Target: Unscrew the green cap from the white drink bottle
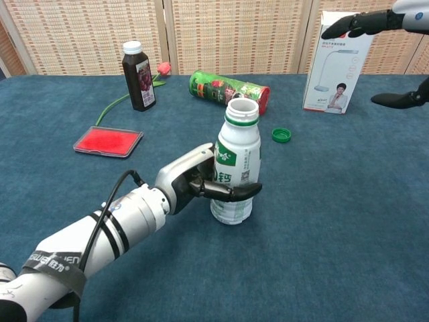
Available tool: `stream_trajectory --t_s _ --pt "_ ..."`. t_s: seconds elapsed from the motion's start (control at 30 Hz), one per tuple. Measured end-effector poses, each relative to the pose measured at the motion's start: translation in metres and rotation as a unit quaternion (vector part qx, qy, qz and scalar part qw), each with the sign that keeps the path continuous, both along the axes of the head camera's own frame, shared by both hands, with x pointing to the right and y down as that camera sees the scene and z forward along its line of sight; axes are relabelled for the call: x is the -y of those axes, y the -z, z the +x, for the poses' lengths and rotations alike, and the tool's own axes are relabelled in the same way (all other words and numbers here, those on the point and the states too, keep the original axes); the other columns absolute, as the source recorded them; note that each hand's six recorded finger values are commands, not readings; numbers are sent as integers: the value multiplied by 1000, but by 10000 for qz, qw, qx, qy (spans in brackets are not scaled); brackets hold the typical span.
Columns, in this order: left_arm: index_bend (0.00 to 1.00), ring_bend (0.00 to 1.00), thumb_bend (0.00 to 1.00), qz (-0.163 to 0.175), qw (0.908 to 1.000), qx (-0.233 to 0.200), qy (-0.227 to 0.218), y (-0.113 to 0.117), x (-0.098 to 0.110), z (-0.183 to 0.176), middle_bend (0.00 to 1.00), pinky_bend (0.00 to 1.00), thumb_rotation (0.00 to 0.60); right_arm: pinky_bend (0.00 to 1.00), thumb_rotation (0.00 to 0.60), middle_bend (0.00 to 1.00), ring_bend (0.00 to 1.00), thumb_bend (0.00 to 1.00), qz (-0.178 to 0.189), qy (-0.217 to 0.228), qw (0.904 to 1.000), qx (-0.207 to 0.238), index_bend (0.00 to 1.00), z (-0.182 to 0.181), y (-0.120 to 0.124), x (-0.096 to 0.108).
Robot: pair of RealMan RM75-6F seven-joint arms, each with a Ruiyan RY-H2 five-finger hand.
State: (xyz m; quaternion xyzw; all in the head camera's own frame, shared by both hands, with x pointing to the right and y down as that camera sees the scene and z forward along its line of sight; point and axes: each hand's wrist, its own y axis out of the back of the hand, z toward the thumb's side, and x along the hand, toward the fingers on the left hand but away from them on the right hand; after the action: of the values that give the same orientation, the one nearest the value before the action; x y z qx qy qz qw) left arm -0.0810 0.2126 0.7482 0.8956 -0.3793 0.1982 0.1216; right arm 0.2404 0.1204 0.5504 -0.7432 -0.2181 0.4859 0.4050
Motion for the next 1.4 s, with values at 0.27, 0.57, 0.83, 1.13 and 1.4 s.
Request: stream_trajectory --t_s 0.27,0.57,0.83,1.13,1.4 --pt "0 0 297 191 9998 -77 -34 7 3 -2 0 0 600 0 600 0 0 290 15 -49 10000 -25 0 4 3 1" --pt "0 0 283 666 9975 145 -177 15 8 -24 0 0 600 0 600 0 0 291 -69 -41 10000 -11 0 4 4 -1" --pt "0 0 283 1158 9918 523 -131 23 22 -62 0 0 600 0 600 0 0 291 -29 -47 10000 -65 0 10 9 -4" --pt "0 0 280 1585 9832 887 -164 46 22 -119 0 0 600 0 600 0 0 290 -10 -106 9999 -34 0 24 10 -14" --pt "0 0 279 1746 9792 1029 -42 64 22 -142 0 0 600 0 600 0 0 291 -9 -90 9999 -46 0 26 7 -17"
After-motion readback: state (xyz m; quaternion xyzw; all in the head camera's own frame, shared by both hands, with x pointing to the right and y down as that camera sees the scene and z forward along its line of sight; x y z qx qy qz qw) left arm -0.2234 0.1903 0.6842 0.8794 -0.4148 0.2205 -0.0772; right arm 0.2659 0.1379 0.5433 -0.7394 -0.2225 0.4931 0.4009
